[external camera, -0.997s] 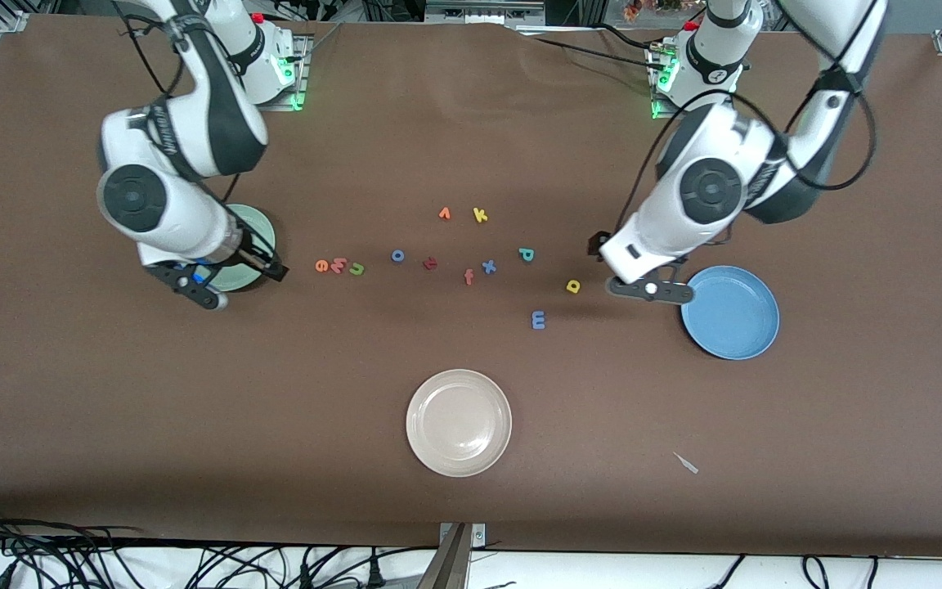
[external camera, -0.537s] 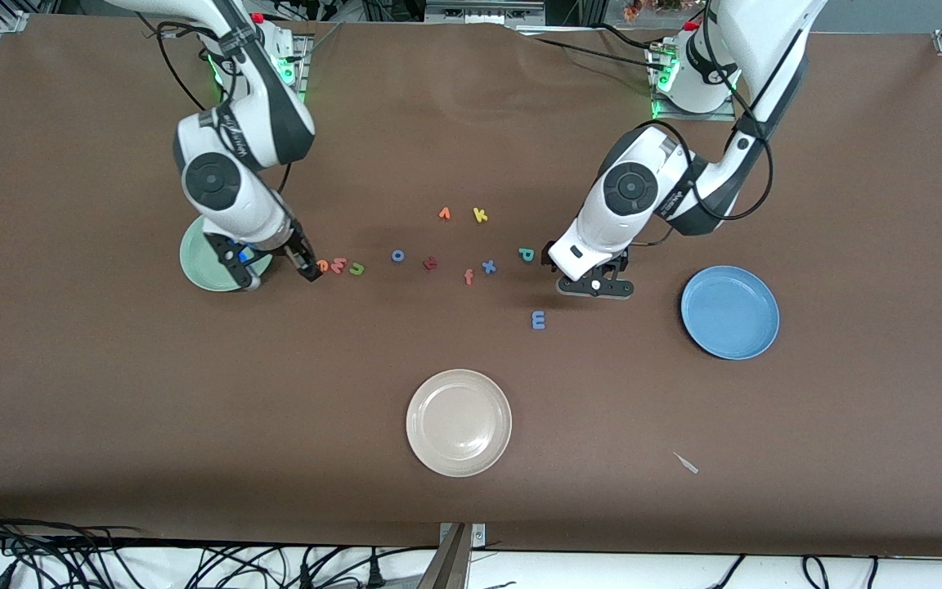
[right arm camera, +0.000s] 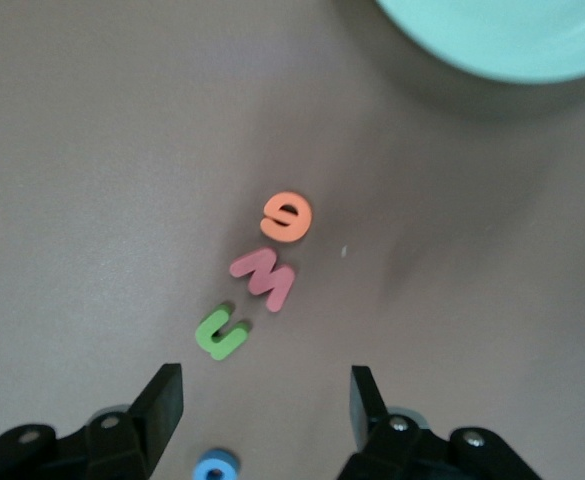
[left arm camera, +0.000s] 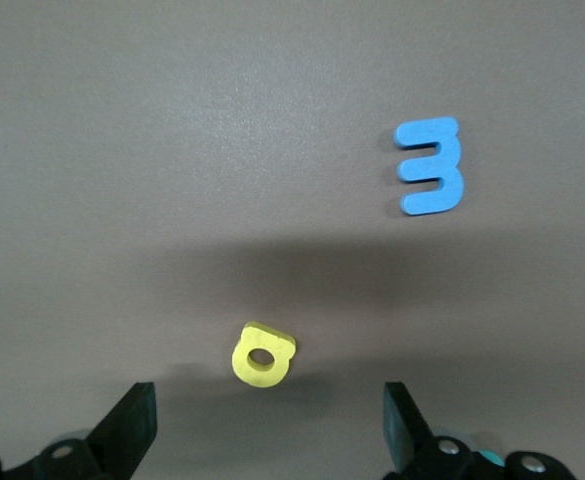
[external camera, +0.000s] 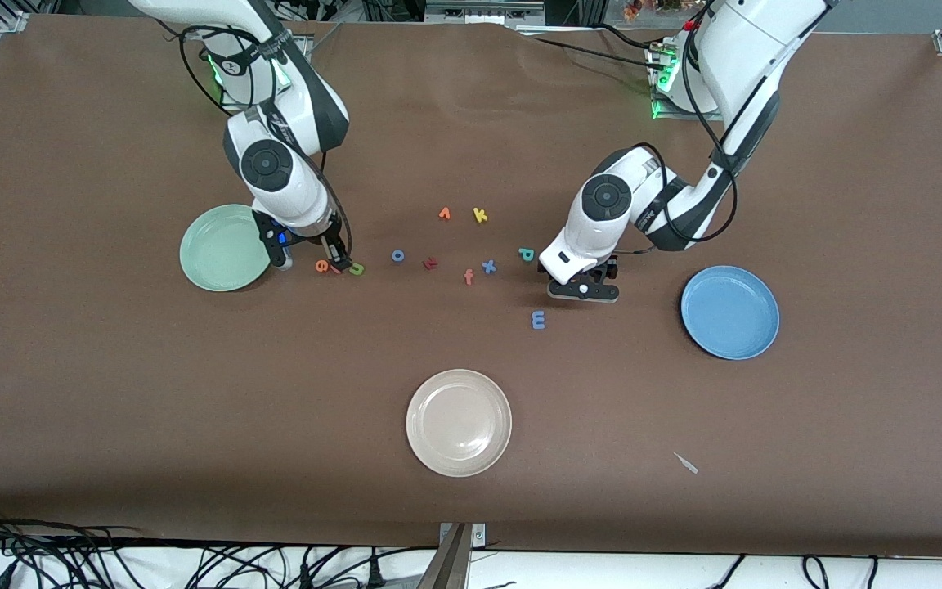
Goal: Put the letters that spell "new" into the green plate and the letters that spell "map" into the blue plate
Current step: 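Grasp the green u with the right gripper while the left gripper grasps yellow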
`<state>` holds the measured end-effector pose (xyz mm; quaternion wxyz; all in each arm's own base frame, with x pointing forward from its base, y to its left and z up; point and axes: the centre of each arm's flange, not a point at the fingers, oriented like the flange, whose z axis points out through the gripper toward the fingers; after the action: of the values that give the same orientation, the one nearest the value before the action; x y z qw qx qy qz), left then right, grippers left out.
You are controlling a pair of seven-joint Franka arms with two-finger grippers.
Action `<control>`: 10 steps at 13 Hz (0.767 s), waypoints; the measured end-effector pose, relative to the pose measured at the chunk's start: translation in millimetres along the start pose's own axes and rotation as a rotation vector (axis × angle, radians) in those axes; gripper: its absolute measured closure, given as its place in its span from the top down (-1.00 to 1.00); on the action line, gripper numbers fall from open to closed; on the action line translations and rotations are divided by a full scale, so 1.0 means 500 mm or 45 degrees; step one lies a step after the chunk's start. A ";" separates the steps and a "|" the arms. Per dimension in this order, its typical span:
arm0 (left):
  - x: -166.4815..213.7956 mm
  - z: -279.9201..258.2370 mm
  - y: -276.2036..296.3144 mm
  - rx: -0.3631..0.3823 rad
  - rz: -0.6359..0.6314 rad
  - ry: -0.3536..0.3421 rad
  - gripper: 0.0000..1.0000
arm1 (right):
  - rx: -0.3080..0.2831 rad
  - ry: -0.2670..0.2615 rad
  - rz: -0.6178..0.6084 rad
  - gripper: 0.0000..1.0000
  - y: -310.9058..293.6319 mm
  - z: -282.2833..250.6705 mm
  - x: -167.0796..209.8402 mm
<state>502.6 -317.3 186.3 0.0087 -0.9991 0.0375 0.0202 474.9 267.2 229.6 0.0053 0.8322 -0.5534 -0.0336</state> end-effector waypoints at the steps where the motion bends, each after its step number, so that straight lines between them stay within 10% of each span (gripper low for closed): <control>1: 0.001 0.003 -0.002 0.000 -0.002 -0.003 0.97 | 0.011 -0.006 0.032 0.52 -0.002 0.021 -0.008; 10: 0.011 0.017 -0.010 -0.003 -0.016 -0.014 0.41 | 0.066 -0.027 0.084 0.52 -0.012 0.097 0.000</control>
<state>508.2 -312.7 177.4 0.0078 -0.9992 0.0311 0.0255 477.2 270.8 180.7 -0.0209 0.8129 -0.5813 -0.0278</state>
